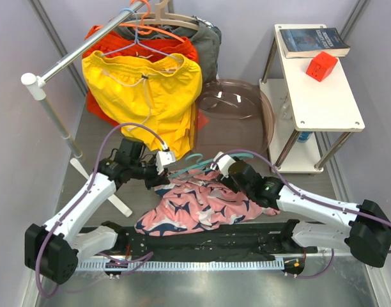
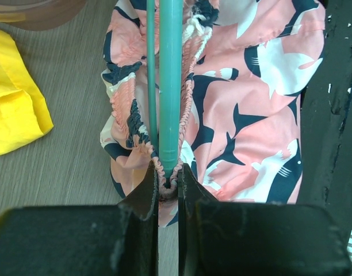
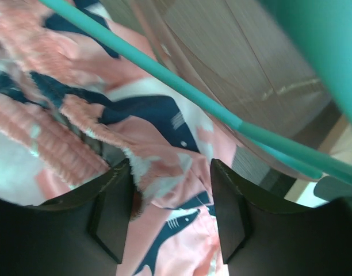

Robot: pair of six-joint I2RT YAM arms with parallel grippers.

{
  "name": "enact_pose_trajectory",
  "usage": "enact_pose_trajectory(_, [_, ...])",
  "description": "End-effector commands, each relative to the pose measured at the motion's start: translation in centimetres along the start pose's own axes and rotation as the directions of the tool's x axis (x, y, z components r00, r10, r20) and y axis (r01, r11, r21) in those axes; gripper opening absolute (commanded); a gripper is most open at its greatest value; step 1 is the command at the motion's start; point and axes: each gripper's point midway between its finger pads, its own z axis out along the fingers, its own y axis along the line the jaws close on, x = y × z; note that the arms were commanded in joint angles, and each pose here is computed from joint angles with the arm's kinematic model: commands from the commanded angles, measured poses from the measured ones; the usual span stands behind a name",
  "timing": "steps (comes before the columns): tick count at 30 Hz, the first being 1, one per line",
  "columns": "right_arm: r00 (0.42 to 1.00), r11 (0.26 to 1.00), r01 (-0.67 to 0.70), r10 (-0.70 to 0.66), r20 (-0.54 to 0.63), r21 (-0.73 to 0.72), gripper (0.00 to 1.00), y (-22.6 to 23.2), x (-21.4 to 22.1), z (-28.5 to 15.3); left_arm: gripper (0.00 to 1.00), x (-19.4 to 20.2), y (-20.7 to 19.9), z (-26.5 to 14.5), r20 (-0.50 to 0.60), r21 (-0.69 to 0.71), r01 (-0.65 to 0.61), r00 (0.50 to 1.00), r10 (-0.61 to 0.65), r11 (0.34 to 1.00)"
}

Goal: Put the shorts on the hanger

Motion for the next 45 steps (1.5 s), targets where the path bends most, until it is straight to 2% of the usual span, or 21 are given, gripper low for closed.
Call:
enact_pose_trajectory(1, [0.996,0.997,-0.074,0.073,0.046,0.02,0.61,-1.1,-1.0,-0.4,0.0,-1.3,-0.7,-1.2,0.039,-0.004,0.009,0.999,-0.009,1.0])
enact_pose_trajectory(4, [0.998,0.998,-0.036,0.038,0.046,-0.051,0.64,0.2,-0.8,-0.3,0.0,-1.0,-0.8,-1.1,0.034,-0.004,0.015,0.999,-0.015,1.0])
enact_pose_trajectory(7, [1.0,0.998,0.007,-0.008,-0.008,-0.066,0.68,0.8,0.7,0.5,0.0,-1.1,-0.7,-1.2,0.035,-0.012,0.022,0.999,-0.022,1.0])
enact_pose_trajectory(8, [1.0,0.997,0.017,-0.018,-0.016,-0.069,0.68,1.0,1.0,0.6,0.0,-1.2,-0.7,-1.2,0.036,-0.011,0.023,0.999,-0.022,1.0])
enact_pose_trajectory(9, [1.0,0.997,0.018,-0.02,-0.018,-0.071,0.64,1.0,1.1,0.6,0.0,-1.3,-0.7,-1.3,0.036,-0.009,0.024,0.999,-0.023,1.0])
enact_pose_trajectory(10, [1.0,0.997,0.019,-0.02,-0.023,-0.07,0.57,1.0,1.3,0.7,0.0,-1.2,-0.9,-1.4,0.032,-0.006,0.029,0.999,-0.029,1.0])
enact_pose_trajectory(11, [1.0,0.999,0.001,-0.003,-0.027,-0.051,0.35,0.7,1.3,0.6,0.0,-1.2,-1.0,-1.5,0.028,-0.005,0.032,0.999,-0.031,0.999])
enact_pose_trajectory(14, [0.998,0.999,-0.045,0.046,-0.053,0.009,0.01,-1.1,1.6,0.0,0.0,-0.9,-1.4,-2.1,0.001,-0.004,0.054,0.999,-0.054,0.999])
enact_pose_trajectory(18, [0.992,0.989,-0.12,0.123,-0.04,0.082,0.01,-4.3,1.5,-1.9,0.0,-0.5,-0.8,-3.6,0.025,-0.071,0.087,0.996,-0.086,0.994])
enact_pose_trajectory(24, [0.978,0.97,-0.202,0.207,-0.018,0.137,0.01,-7.4,2.4,-4.5,0.0,-0.9,-0.8,-5.5,0.08,-0.072,0.125,0.99,-0.119,0.99])
enact_pose_trajectory(30, [0.95,0.942,-0.289,0.305,-0.072,0.173,0.01,-9.6,3.3,-3.8,0.0,-1.2,0.1,-7.2,0.112,-0.109,0.092,0.991,-0.079,0.99])
enact_pose_trajectory(31, [0.939,0.933,-0.319,0.335,-0.078,0.165,0.01,-9.9,3.5,-3.6,0.0,-0.8,0.3,-7.7,0.109,-0.117,0.113,0.989,-0.1,0.987])
enact_pose_trajectory(33, [0.921,0.916,-0.368,0.382,-0.071,0.159,0.01,-10.4,3.0,-3.4,0.0,-0.8,0.3,-8.2,0.104,-0.1,0.062,0.993,-0.052,0.993])
enact_pose_trajectory(34, [0.915,0.914,-0.378,0.394,-0.092,0.148,0.01,-10.3,3.2,-3.1,0.0,0.2,-0.6,-8.4,0.072,-0.066,0.086,0.994,-0.081,0.994])
enact_pose_trajectory(36, [0.899,0.9,-0.416,0.429,-0.088,0.132,0.01,-10.7,3.0,-2.8,0.0,0.6,-0.6,-8.8,0.045,-0.054,0.01,0.999,-0.008,0.999])
enact_pose_trajectory(38, [0.887,0.892,-0.444,0.451,-0.097,0.087,0.01,-10.6,2.8,-2.3,0.0,1.6,-1.3,-8.9,0.017,-0.027,0.008,1.0,-0.008,1.0])
enact_pose_trajectory(39, [0.882,0.887,-0.455,0.461,-0.1,0.078,0.01,-10.6,2.7,-2.2,0.0,2.1,-1.5,-8.9,-0.003,-0.02,-0.034,0.999,0.034,0.999])
enact_pose_trajectory(45, [0.89,0.892,-0.449,0.452,-0.059,0.051,0.01,-11.8,0.3,-3.0,0.0,3.4,-0.2,-9.1,-0.072,-0.087,-0.007,0.997,0.001,0.996])
